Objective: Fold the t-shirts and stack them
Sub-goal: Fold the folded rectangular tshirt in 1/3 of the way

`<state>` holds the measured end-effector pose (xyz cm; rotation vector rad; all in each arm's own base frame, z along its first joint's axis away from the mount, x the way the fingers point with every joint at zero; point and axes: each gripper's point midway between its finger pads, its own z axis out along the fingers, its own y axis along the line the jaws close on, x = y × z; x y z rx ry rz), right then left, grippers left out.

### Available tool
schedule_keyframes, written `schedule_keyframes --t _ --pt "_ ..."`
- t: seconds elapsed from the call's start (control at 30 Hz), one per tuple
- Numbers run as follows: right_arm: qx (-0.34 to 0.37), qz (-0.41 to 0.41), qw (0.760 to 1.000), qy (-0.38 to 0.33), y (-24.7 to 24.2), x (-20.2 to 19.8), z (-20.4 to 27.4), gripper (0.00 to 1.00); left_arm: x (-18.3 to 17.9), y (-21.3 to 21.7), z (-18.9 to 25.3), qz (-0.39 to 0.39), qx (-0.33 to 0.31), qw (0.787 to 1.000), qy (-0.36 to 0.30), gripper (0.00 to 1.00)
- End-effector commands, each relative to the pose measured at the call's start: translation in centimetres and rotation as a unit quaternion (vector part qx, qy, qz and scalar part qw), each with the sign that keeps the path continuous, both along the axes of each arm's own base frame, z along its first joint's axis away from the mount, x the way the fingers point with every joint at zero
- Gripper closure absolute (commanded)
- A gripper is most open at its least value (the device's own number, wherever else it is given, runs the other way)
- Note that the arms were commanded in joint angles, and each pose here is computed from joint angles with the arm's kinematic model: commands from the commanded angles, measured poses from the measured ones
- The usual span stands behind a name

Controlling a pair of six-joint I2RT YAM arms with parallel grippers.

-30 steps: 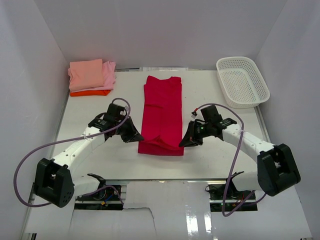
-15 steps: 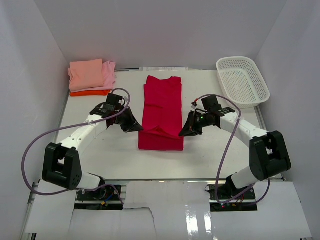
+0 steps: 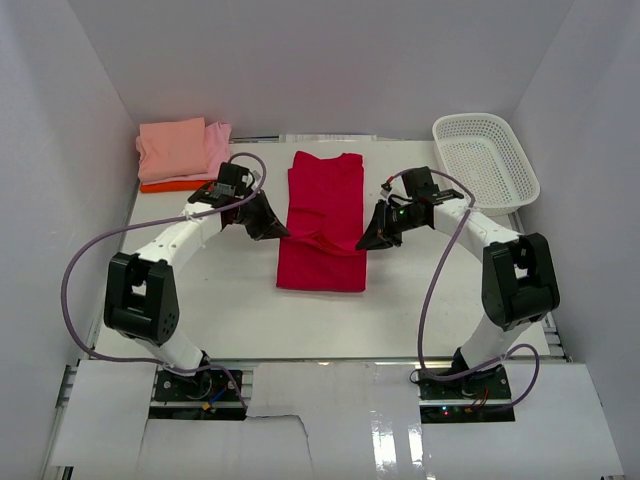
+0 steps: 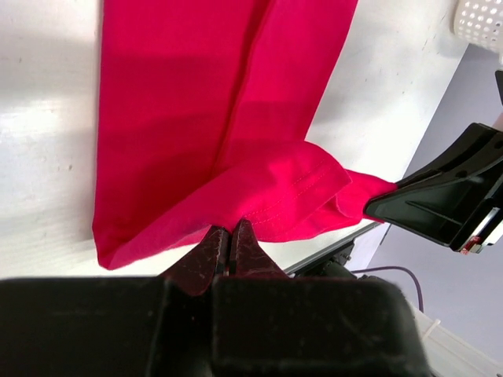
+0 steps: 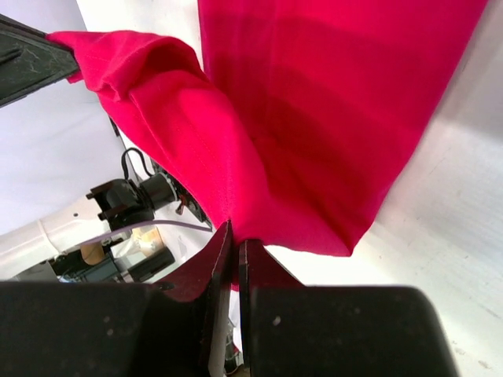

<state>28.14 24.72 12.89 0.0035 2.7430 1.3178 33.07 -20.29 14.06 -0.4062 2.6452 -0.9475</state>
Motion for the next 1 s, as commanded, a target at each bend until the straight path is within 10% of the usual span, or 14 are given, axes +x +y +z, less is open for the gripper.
schedule_keyframes --t 0.0,0.97 --pt "0.014 0.012 1.000 -0.012 0.1 1.3 1.3 0.92 1.8 -0.1 0.8 -0.004 -0.003 1.000 -0.023 1.00" --pt "0.006 0.010 1.000 -0.003 0.1 7.8 -3.0 0.92 6.6 -0.1 -2.7 0.017 0.018 1.000 -0.014 1.00"
